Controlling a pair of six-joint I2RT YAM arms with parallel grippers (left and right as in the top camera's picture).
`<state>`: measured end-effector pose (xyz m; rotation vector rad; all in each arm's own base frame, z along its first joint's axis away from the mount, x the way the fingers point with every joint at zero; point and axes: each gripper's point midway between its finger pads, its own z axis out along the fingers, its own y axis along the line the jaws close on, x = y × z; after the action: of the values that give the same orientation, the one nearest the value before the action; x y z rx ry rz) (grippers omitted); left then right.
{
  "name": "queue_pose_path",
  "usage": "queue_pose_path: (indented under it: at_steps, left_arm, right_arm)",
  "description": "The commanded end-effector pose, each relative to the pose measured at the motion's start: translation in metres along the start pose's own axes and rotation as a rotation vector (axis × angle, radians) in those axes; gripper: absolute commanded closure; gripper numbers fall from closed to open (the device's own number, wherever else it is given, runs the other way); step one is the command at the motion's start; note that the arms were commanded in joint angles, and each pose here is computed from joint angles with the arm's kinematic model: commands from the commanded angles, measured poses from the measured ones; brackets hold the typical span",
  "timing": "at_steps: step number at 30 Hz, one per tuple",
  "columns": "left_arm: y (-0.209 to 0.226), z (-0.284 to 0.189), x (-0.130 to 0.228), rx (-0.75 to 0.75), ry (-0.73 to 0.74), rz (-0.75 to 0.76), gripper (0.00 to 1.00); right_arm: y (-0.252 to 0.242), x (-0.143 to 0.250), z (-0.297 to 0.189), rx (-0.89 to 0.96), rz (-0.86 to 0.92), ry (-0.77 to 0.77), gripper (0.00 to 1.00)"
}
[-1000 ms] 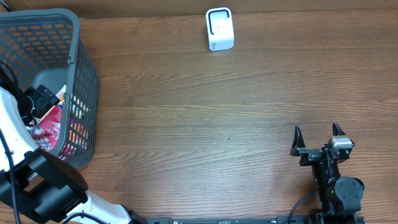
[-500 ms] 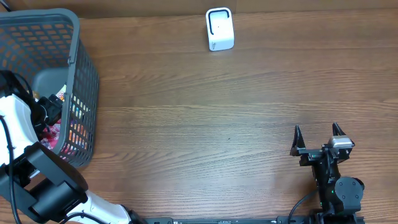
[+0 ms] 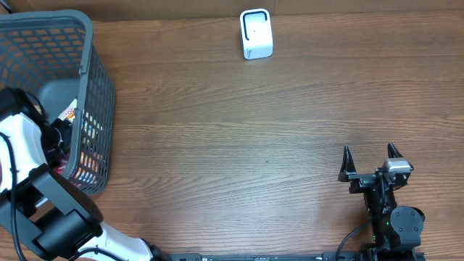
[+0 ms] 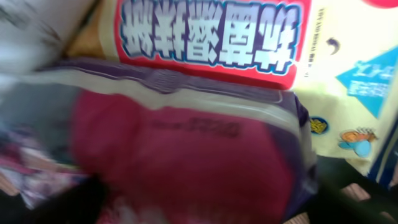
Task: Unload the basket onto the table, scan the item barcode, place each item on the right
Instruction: 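Grasp the purple-red snack bag in the basket with the left gripper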
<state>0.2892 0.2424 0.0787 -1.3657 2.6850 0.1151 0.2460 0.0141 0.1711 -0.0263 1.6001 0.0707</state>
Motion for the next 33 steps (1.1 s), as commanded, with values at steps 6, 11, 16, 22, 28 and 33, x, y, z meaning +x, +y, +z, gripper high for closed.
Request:
queue_pose_path:
  at_steps: [6, 11, 16, 22, 28, 33]
  left_arm:
    - [0.008, 0.029, 0.026, -0.03, 0.087, -0.004, 0.43]
    - [0.008, 0.026, 0.024, -0.03, 0.084, -0.004, 0.96]
    - [0.007, 0.006, 0.018, -0.032, 0.092, -0.004, 0.96]
    - [0.003, -0.046, -0.009, -0.017, 0.035, -0.009, 0.96]
    - [0.0, -0.087, -0.027, 0.005, -0.029, -0.015, 0.96]
    - [-0.002, -0.127, -0.042, 0.03, -0.125, -0.019, 0.96]
  right_arm:
    - [0.001, 0.001, 0.0, -0.004, -0.005, -0.006, 0.0]
    - [0.001, 0.001, 0.0, -0.004, -0.005, -0.006, 0.0]
    - [0.001, 0.001, 0.0, -0.004, -0.005, -0.006, 0.0]
    - [0.001, 0.001, 0.0, -0.004, -0.005, -0.006, 0.0]
    - [0.001, 0.001, 0.0, -0.004, -0.005, -0.006, 0.0]
    - [0.001, 0.001, 0.0, -0.004, -0.005, -0.006, 0.0]
